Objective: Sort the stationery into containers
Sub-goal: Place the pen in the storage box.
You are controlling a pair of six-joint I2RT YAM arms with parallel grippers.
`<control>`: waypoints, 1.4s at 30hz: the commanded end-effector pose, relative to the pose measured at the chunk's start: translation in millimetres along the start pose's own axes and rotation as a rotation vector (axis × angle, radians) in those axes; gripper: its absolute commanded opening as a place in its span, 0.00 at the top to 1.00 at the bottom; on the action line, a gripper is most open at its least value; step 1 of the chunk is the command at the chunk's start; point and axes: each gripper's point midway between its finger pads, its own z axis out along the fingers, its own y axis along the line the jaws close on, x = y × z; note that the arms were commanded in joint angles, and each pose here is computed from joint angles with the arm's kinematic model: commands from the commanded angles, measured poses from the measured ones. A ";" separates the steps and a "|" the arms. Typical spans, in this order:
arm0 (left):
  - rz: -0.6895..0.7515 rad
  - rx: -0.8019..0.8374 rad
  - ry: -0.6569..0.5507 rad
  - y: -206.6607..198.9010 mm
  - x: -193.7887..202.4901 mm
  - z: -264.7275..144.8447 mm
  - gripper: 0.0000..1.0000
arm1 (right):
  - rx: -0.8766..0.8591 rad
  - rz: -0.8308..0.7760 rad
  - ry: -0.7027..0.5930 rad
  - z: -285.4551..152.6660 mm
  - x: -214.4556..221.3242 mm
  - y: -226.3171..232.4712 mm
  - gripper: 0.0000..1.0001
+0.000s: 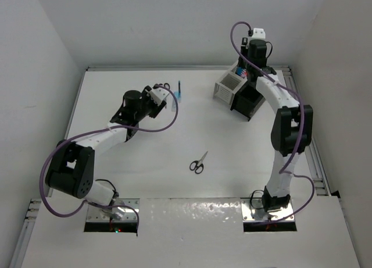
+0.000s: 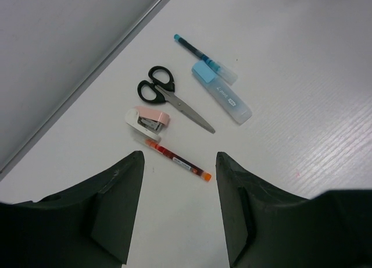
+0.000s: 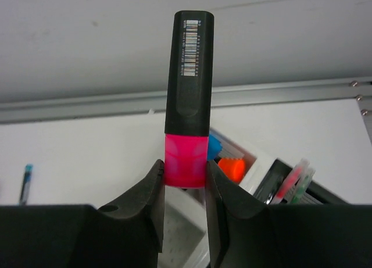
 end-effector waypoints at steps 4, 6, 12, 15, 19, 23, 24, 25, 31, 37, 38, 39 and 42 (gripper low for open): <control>-0.016 -0.044 -0.045 6.5 -15.0 -7.4 0.49 | 0.061 0.006 -0.148 37.5 -24.4 -16.2 1.00; -0.018 -0.045 -0.041 6.2 -13.4 -7.6 0.49 | 0.051 0.013 -0.148 45.6 -17.2 -13.9 1.00; -0.032 -0.053 -0.034 6.6 -9.7 -8.5 0.49 | 0.065 0.028 -0.115 61.4 6.3 -15.5 1.00; -0.041 -0.054 -0.030 6.3 -7.7 -8.4 0.49 | 0.042 0.028 -0.088 70.5 19.9 -11.7 1.00; -0.045 -0.062 -0.031 7.1 -6.5 -9.0 0.49 | 0.042 0.041 -0.040 74.8 40.1 -9.1 1.00; -0.047 -0.071 -0.023 8.9 -4.0 -10.6 0.49 | 0.059 0.035 -0.019 72.1 50.7 -13.9 1.00; -0.047 -0.069 -0.021 8.0 -3.0 -10.3 0.49 | 0.059 0.037 -0.019 70.6 50.2 -14.0 1.00; -0.046 -0.069 -0.024 7.6 -3.6 -10.1 0.49 | 0.059 0.036 -0.015 70.6 53.2 -14.3 1.00; -0.052 -0.062 -0.032 6.1 -4.0 -8.2 0.49 | 0.065 0.024 0.024 70.2 63.1 -15.1 1.00; -0.047 -0.068 -0.023 6.7 -1.3 -8.7 0.49 | 0.090 0.028 0.048 64.8 77.1 -20.7 1.00; -0.047 -0.065 -0.025 6.1 -1.3 -8.3 0.49 | 0.090 0.023 0.058 66.2 80.4 -20.7 1.00; -0.047 -0.066 -0.026 6.9 -1.8 -8.3 0.49 | 0.090 0.021 0.064 67.4 81.2 -21.4 1.00; -0.046 -0.068 -0.030 7.4 -2.6 -7.8 0.49 | 0.091 0.020 0.077 71.5 81.8 -19.9 0.99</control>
